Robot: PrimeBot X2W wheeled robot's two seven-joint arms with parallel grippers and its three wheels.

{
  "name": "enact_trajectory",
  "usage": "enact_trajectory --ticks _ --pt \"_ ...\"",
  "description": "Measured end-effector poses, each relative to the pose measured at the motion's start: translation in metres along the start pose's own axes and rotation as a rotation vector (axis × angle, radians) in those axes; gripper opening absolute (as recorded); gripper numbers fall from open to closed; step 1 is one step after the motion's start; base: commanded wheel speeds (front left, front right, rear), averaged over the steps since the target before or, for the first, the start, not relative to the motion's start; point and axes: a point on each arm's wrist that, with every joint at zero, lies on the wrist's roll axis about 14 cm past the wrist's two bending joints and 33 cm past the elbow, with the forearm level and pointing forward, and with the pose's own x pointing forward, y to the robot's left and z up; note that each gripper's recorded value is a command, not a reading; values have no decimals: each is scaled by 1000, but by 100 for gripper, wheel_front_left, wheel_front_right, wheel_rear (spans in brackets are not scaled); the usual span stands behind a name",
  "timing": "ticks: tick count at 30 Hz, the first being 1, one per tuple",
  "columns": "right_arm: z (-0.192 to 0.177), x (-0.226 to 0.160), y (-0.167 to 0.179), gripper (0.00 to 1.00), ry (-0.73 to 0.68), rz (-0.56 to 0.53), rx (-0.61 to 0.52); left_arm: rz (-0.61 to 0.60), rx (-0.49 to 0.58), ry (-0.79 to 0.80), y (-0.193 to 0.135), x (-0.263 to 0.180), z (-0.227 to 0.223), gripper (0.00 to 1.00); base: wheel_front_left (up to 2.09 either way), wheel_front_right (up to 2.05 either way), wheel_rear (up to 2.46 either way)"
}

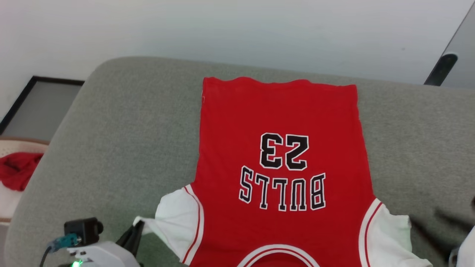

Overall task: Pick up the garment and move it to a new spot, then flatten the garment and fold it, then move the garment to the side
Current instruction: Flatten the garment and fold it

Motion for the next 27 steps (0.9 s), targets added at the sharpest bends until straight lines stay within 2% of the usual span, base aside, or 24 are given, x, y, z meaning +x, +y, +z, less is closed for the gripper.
enact_trajectory --ticks 1,6,10,14,17,23,27 --pt "31 1 3 100 -82 5 -30 -2 0 -7 -2 3 1 0 0 0 0" --pt "109 15 5 100 -250 2 -149 -21 -2 -30 -12 15 7 0 0 0 0" --pt "153 44 2 100 -303 1 -194 -38 -1 -52 -20 27 14 0 0 0 0" --pt "178 70 -3 100 -300 -3 -215 -55 -6 -66 -29 35 18 0 0 0 0" --pt "201 106 -15 100 -241 -22 -231 -74 -10 -73 -37 45 19 0 0 0 0" --pt "214 162 -40 100 -98 -68 -218 -96 -22 -59 -46 65 14 0 0 0 0" --pt "209 192 -54 100 -13 -95 -194 -97 -25 -41 -46 74 7 0 0 0 0"
